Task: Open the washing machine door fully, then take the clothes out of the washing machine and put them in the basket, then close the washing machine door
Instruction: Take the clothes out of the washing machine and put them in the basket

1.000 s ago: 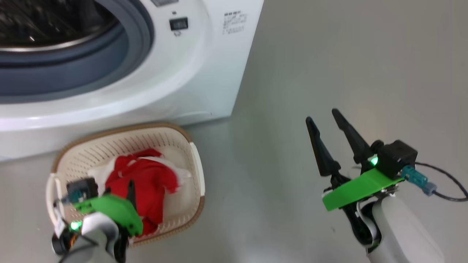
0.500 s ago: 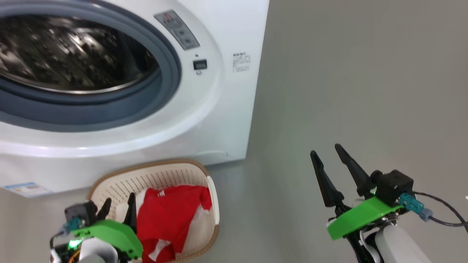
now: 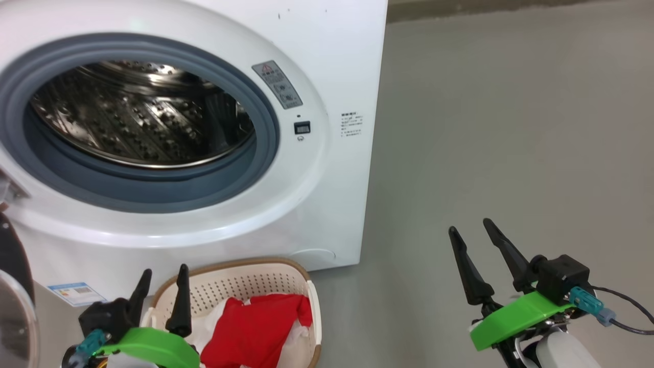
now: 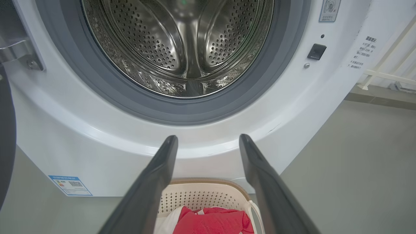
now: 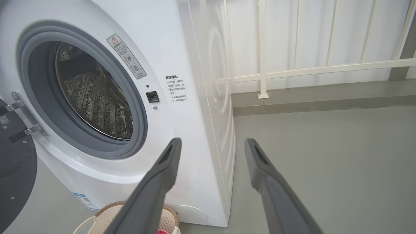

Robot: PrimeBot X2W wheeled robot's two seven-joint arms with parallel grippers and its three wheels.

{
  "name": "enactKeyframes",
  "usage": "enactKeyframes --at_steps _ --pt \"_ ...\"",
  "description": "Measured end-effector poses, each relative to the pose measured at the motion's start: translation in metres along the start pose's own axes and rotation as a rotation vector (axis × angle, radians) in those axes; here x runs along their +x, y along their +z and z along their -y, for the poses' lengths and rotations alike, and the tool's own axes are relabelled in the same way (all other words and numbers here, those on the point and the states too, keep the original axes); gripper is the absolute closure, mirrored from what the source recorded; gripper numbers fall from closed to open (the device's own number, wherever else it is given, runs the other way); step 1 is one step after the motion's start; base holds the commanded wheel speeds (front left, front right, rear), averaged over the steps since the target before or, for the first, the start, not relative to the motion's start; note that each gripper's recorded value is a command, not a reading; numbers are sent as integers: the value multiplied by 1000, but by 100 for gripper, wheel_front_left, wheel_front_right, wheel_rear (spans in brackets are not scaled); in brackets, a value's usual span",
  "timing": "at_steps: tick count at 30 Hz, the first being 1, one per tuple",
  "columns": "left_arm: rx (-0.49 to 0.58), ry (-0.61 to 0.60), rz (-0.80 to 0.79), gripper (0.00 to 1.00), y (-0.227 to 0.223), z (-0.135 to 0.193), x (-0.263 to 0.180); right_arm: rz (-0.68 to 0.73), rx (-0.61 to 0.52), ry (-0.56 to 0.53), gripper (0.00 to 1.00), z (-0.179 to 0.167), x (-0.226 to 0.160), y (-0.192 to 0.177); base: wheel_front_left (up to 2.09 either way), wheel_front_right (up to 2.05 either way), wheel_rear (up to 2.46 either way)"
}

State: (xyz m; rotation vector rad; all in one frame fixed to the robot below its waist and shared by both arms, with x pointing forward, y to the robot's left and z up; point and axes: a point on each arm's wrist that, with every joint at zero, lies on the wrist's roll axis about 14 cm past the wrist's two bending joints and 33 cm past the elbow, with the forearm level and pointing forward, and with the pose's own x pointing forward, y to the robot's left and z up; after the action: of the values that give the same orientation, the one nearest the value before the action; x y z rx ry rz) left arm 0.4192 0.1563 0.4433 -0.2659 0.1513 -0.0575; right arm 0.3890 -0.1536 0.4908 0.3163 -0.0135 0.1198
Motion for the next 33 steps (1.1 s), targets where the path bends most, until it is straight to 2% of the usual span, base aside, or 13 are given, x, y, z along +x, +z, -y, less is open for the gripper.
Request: enactKeyframes --at_steps 7,13,33 --pt "-1 2 145 0 39 0 -21 50 -11 7 0 -2 -6 17 0 0 0" --pt "39 5 215 0 58 -2 -41 76 -22 5 0 -2 -13 24 0 0 0" --pt "78 28 257 0 66 -8 -68 117 -14 5 0 -6 -22 35 0 0 0"
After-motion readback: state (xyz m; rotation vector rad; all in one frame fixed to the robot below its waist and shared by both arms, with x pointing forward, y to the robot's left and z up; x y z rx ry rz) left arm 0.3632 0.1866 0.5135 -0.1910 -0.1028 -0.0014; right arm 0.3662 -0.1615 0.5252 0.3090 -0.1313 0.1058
